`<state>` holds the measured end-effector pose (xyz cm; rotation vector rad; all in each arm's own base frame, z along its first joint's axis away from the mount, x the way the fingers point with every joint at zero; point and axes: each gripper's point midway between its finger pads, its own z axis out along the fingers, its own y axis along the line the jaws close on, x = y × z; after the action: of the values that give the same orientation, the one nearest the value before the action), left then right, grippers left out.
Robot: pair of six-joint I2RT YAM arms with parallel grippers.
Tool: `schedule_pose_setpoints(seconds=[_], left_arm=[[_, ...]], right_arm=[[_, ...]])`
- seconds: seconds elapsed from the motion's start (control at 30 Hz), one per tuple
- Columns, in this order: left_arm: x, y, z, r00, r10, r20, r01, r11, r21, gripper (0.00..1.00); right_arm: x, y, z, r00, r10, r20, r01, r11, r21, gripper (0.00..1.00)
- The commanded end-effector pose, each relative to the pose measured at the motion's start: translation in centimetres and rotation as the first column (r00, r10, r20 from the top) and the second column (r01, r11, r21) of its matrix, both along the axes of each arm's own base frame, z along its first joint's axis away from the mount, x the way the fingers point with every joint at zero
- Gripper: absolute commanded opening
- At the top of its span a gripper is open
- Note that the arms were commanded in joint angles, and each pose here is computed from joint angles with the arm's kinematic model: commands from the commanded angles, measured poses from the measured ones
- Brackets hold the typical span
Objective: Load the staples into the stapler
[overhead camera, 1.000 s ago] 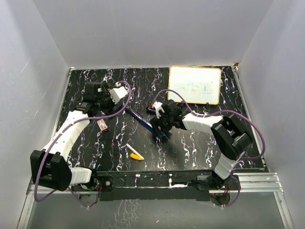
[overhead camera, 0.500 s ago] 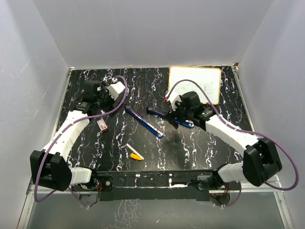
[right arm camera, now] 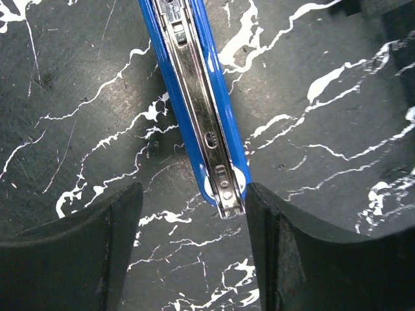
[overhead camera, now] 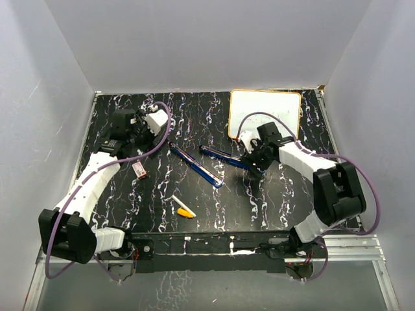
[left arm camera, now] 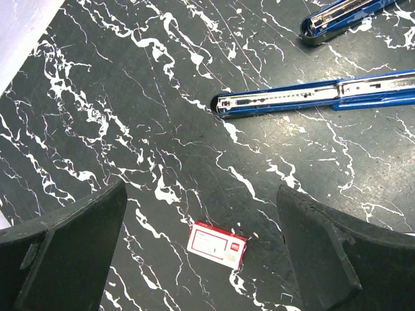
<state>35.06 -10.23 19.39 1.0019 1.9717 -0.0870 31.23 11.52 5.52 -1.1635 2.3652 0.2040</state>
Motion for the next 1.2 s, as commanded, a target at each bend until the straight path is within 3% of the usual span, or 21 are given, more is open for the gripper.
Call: schedule_pose_setpoints(seconds=[0.0, 0.13, 0.4, 0.7, 1.0, 1.17], left_arm=[[-0.1, -0.4, 3.2, 0.997, -0.021, 0.080, 0.024, 0.999, -0.036, 0.97], [-0.1, -0.4, 3.3, 0.997, -0.013, 0.076, 0.016, 0.999, -0.044, 0.97], [0.0, 0.8, 3.0, 0.997, 0.033, 0.077, -0.033, 0.999, 0.000, 0.97], [-0.2, 3.4, 1.7, 0.982, 0.185, 0.048, -0.187, 0.981, 0.055, 0.97], [-0.9, 5.1, 0.5, 0.960, 0.277, 0.026, -0.278, 0.956, 0.097, 0.97], [-1.1, 6.3, -0.9, 0.947, 0.322, -0.001, -0.319, 0.938, 0.134, 0.97]], right_arm=[[1.7, 0.8, 0.5, 0.999, 0.035, 0.015, -0.035, 0.999, 0.017, 0.61], [2.1, 1.2, -0.1, 1.000, 0.014, -0.007, -0.014, 0.999, 0.033, 0.41], [2.0, 3.9, -0.1, 0.991, -0.123, -0.054, 0.130, 0.979, 0.159, 0.14], [2.2, 9.4, -0.5, 0.994, -0.111, -0.009, 0.111, 0.979, 0.173, 0.08], [4.2, 10.4, -2.0, 0.954, -0.296, -0.050, 0.300, 0.938, 0.174, 0.08], [3.6, 9.9, -2.5, 0.937, -0.343, -0.063, 0.349, 0.922, 0.167, 0.14]])
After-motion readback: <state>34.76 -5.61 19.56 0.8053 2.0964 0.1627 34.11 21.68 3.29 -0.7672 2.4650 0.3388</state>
